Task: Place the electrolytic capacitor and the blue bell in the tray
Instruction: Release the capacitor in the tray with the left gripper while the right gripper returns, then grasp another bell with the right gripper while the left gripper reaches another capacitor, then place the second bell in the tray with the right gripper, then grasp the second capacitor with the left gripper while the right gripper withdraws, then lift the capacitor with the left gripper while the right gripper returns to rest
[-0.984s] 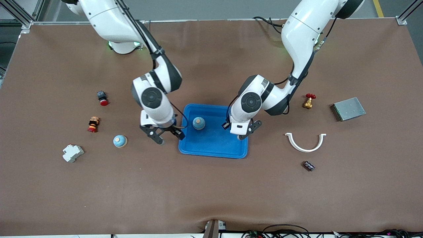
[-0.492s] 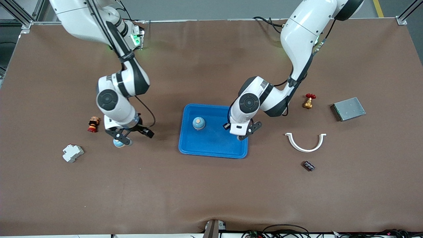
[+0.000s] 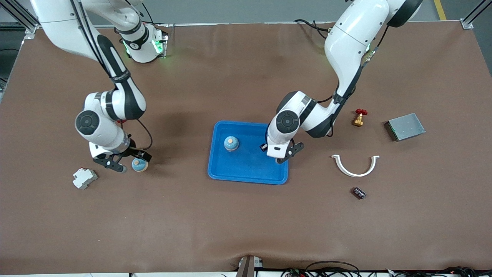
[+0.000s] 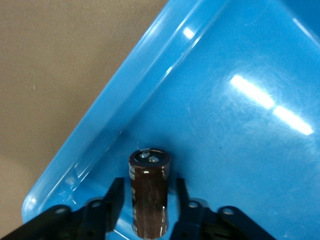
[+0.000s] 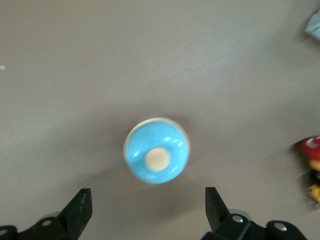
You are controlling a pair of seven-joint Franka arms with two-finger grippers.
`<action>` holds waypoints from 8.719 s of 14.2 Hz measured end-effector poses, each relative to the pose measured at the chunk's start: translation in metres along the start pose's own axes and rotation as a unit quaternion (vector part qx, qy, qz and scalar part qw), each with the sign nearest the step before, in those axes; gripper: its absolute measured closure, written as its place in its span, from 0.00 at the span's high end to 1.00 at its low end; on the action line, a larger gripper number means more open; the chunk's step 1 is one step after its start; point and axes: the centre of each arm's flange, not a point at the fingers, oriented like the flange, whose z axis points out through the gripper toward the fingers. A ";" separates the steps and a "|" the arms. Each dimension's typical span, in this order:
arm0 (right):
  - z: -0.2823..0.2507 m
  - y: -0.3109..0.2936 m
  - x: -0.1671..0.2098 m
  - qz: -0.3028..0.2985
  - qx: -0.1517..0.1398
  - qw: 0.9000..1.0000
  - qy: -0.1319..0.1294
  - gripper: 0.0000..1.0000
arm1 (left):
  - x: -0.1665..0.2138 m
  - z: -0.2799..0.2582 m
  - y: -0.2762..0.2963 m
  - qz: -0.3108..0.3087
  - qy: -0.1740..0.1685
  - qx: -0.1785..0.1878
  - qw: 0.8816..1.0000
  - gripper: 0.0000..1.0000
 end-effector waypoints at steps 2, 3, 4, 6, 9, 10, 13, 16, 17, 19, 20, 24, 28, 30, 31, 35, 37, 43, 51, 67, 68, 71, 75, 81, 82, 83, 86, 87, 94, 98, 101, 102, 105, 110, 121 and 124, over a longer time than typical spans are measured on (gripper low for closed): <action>-0.001 0.008 0.006 -0.004 0.003 1.000 0.006 1.00 | 0.000 0.001 0.000 0.000 0.000 0.001 1.000 0.74; -0.001 0.010 0.008 -0.007 0.005 1.000 0.011 1.00 | 0.001 0.000 0.000 -0.001 0.000 -0.001 1.000 0.83; 0.001 0.011 0.009 -0.007 0.006 1.000 0.014 1.00 | 0.003 -0.003 0.001 -0.001 0.001 -0.002 1.000 0.95; 0.010 0.013 0.011 -0.007 0.007 1.000 0.020 1.00 | 0.009 -0.016 0.002 -0.005 0.003 -0.002 1.000 1.00; 0.026 0.013 0.013 -0.008 0.005 1.000 0.021 1.00 | 0.014 -0.051 0.001 -0.006 0.007 0.002 1.000 1.00; 0.030 0.012 0.014 -0.008 0.005 1.000 0.020 1.00 | 0.015 -0.065 -0.001 -0.001 0.009 0.005 1.000 1.00; 0.040 0.007 0.014 -0.010 0.007 1.000 0.019 1.00 | 0.041 -0.110 -0.017 0.035 0.015 0.009 0.999 1.00; 0.042 0.000 0.011 -0.006 0.014 1.000 0.016 1.00 | 0.097 -0.142 -0.049 0.098 0.019 0.005 0.995 1.00; 0.042 -0.002 0.009 -0.006 0.016 1.000 0.015 1.00 | 0.117 -0.148 -0.060 0.121 0.021 0.002 0.992 1.00; 0.042 -0.006 0.007 -0.007 0.018 1.000 0.014 1.00 | 0.156 -0.158 -0.083 0.170 0.025 -0.004 0.985 1.00; 0.042 -0.007 0.007 -0.008 0.018 1.000 0.014 1.00 | 0.175 -0.165 -0.094 0.193 0.031 -0.006 0.981 1.00; 0.042 -0.009 0.006 -0.010 0.018 1.000 0.014 0.67 | 0.232 -0.181 -0.130 0.259 0.080 0.031 0.962 1.00; 0.038 -0.011 0.009 -0.007 0.020 1.000 0.016 0.63 | 0.263 -0.164 -0.132 0.254 0.117 0.004 0.960 1.00; 0.031 -0.022 0.010 0.010 0.014 1.000 -0.004 0.63 | 0.287 -0.147 -0.143 0.252 0.128 -0.009 0.959 1.00; 0.021 -0.036 0.011 0.026 0.007 0.999 -0.022 0.63 | 0.296 -0.138 -0.147 0.257 0.132 -0.014 0.957 1.00; -0.042 -0.129 -0.004 0.084 0.003 0.996 -0.036 0.63 | 0.307 -0.120 -0.149 0.283 0.136 -0.019 0.949 1.00; -0.061 -0.169 -0.022 0.105 0.011 0.994 -0.027 0.63 | 0.307 -0.114 -0.146 0.286 0.142 -0.027 0.947 1.00; -0.098 -0.240 -0.047 0.183 0.017 0.983 -0.024 0.63 | 0.322 -0.097 -0.153 0.313 0.159 -0.036 0.936 1.00; -0.035 -0.317 -0.078 0.248 0.007 0.968 -0.025 0.63 | 0.348 -0.109 -0.176 0.262 0.154 -0.069 0.950 1.00; 0.019 -0.363 -0.118 0.260 0.012 0.965 -0.006 0.63 | 0.329 -0.177 -0.184 0.193 0.143 -0.044 0.970 1.00; 0.022 -0.363 -0.117 0.260 0.013 0.965 -0.004 0.63 | 0.329 -0.174 -0.185 0.185 0.140 -0.044 0.972 1.00; 0.028 -0.363 -0.117 0.260 0.014 0.965 -0.003 0.63 | 0.324 -0.155 -0.186 0.079 0.120 -0.050 0.988 1.00; 0.030 -0.363 -0.116 0.260 0.015 0.966 -0.001 0.63 | 0.319 -0.134 -0.178 0.029 0.113 -0.058 0.991 1.00; 0.030 -0.367 -0.121 0.235 0.008 0.972 0.026 0.86 | 0.325 -0.089 -0.173 0.046 0.145 -0.075 0.986 1.00; 0.029 -0.369 -0.121 0.233 0.009 0.972 0.029 0.97 | 0.324 -0.082 -0.173 0.047 0.147 -0.079 0.985 1.00; 0.026 -0.369 -0.120 0.233 0.011 0.972 0.031 1.00 | 0.323 -0.077 -0.174 0.047 0.149 -0.082 0.984 1.00; 0.004 -0.361 -0.093 0.235 0.021 0.971 0.040 1.00 | 0.324 -0.073 -0.177 0.045 0.153 -0.088 0.983 1.00; -0.007 -0.350 -0.080 0.226 0.013 0.973 0.039 1.00 | 0.325 -0.072 -0.178 0.045 0.155 -0.091 0.983 1.00; -0.078 -0.247 -0.016 0.151 -0.002 0.988 0.028 1.00 | 0.323 -0.058 -0.180 0.046 0.161 -0.103 0.981 1.00; -0.111 -0.148 -0.009 0.077 0.001 0.997 0.022 1.00 | 0.321 -0.051 -0.181 0.064 0.174 -0.099 0.978 1.00; -0.129 -0.074 -0.007 0.028 -0.005 0.999 0.021 1.00 | 0.319 -0.044 -0.182 0.069 0.178 -0.102 0.976 1.00; -0.132 -0.053 -0.007 0.013 -0.005 1.000 0.021 1.00 | 0.318 -0.044 -0.182 0.069 0.178 -0.102 0.976 1.00; -0.137 0.016 -0.005 -0.035 0.009 0.999 0.012 1.00 | 0.319 -0.044 -0.183 0.070 0.179 -0.102 0.976 1.00; -0.145 0.131 -0.013 -0.119 0.039 0.992 0.001 1.00 | 0.319 -0.044 -0.183 0.076 0.182 -0.098 0.975 0.74; -0.255 0.191 -0.090 -0.174 0.052 0.982 -0.059 1.00 | 0.315 -0.042 -0.181 0.115 0.199 -0.078 0.970 0.34; -0.292 0.195 -0.109 -0.182 0.046 0.980 -0.067 1.00 | 0.313 -0.042 -0.180 0.120 0.197 -0.072 0.970 0.34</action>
